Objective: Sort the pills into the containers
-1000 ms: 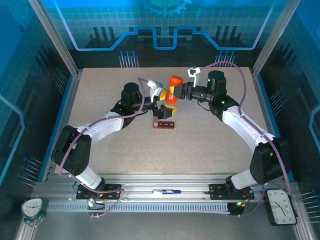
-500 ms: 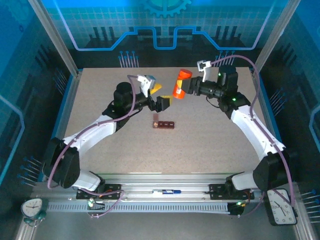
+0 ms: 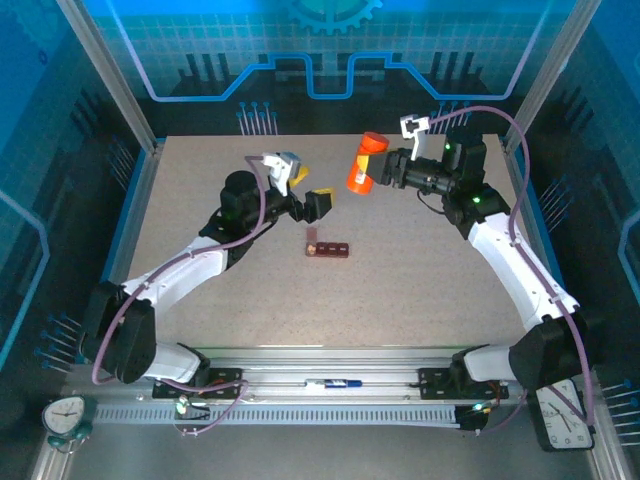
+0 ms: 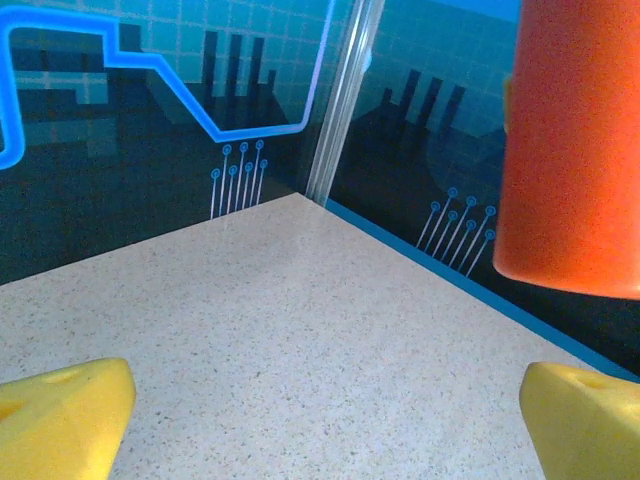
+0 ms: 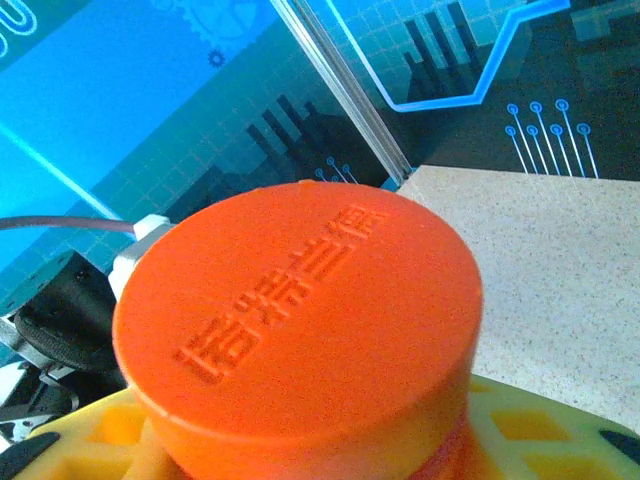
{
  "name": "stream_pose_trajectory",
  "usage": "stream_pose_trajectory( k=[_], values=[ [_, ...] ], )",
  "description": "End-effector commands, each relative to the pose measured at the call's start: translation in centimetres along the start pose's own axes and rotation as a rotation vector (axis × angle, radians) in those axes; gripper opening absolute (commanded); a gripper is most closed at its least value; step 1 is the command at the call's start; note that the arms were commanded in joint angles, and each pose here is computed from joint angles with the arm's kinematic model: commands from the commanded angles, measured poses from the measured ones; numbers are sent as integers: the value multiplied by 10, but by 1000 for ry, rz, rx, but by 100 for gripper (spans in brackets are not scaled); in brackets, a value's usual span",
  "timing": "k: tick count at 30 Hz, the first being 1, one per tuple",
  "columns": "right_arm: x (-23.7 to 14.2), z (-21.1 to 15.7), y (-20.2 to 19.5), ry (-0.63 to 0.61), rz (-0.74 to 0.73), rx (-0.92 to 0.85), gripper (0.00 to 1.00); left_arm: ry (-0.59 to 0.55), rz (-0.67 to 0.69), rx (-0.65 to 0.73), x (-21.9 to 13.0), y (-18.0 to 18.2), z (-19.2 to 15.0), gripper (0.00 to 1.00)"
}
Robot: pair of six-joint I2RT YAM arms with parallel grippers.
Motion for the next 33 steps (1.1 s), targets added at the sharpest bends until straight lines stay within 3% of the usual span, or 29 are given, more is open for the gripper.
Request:
stream_pose_trajectory(
  k=[1, 5, 13, 18, 24, 33],
  values=[
    [-7, 11, 10, -68, 35, -22, 34, -69, -20, 105, -8, -6, 34, 99],
    [-4, 14, 6, -103, 51, -11, 34, -169, 30, 100, -15, -2, 42, 99],
    [2, 13, -5, -143, 46, -26, 34, -114, -76, -12, -7, -8, 33, 99],
    [14, 11, -13, -117, 107, -21, 34, -61, -222, -20, 4, -16, 28, 99],
    [24, -1, -23, -85, 133, 12, 34, -16, -356, -59, 16, -20, 32, 89],
    [30, -12, -23, -55, 149, 25, 35, 10, -414, -98, 30, -17, 31, 85]
  ],
)
Point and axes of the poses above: each hand's point on the last joint's axis, 136 mm out from that joint toward the fingers, its own x axis out along the fingers, its own y axis along the line the jaws close on, z = x × y, the point moved 7 cm from there along -x, back along the fingers, and after that the axes turned 9 degrees about x, right-handed, at the moved point
